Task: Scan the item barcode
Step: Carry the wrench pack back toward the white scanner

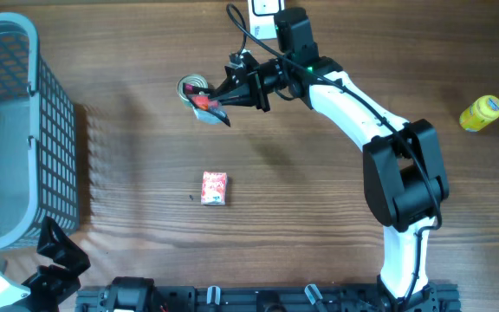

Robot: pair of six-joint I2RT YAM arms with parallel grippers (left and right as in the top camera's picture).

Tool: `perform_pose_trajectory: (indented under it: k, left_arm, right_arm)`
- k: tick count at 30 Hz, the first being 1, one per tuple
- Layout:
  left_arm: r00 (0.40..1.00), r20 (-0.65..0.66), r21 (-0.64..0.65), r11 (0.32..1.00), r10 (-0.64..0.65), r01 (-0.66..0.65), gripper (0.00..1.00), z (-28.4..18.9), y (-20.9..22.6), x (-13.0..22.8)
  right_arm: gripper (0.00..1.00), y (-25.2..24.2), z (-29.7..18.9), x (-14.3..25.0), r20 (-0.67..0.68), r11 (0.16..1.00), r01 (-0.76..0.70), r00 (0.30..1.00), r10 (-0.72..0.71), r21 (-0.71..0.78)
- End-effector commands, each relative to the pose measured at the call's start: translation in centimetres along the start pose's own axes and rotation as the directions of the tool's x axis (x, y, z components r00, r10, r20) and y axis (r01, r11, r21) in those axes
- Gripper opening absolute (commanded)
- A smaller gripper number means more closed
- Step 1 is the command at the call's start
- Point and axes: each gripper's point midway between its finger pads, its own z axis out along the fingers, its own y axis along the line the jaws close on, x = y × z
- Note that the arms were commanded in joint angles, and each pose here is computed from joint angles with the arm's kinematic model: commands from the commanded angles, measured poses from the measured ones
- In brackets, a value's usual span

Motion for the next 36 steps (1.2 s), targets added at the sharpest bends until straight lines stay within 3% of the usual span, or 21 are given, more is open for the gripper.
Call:
perform_pose_trajectory:
  k: [1, 5, 12, 25, 36]
  left_arm:
    - [0.999, 0.016, -0.011, 0.999, -0.029, 0.03, 1.0, -0.3, 0.3, -0.4]
    - [0.999, 0.016, -0.012, 1.0, -0.029, 0.029, 1.0, -0.3, 0.3, -0.3]
    - [0.999, 0.016, -0.012, 0.999, -0.029, 0.03, 1.0, -0.3, 0.3, -0.4]
    - [0.999, 0.016, -0.012, 1.0, -0.029, 0.029, 1.0, -0.3, 0.3, -0.3]
    - [0.999, 0.015, -0.011, 1.0, -0.029, 0.029, 1.0, -0.3, 0.3, -0.3]
  right_arm:
    - [0.04, 0.7, 0.1, 1.1, -0.054, 0.982, -0.188, 0.981, 0.189, 0.015]
    - [0.05, 0.8, 0.0, 0.9, -0.033, 0.953, -0.302, 0.953, 0.302, 0.013]
    - [0.05, -0.2, -2.2, 0.5, -0.028, 0.798, -0.603, 0.798, 0.602, -0.019]
    - [0.05, -1.8, -7.4, -1.1, 0.019, 0.571, -0.805, 0.576, 0.817, -0.164]
    - [0.05, -1.1, -12.3, -1.1, -0.018, 0.553, -0.796, 0.574, 0.819, -0.248]
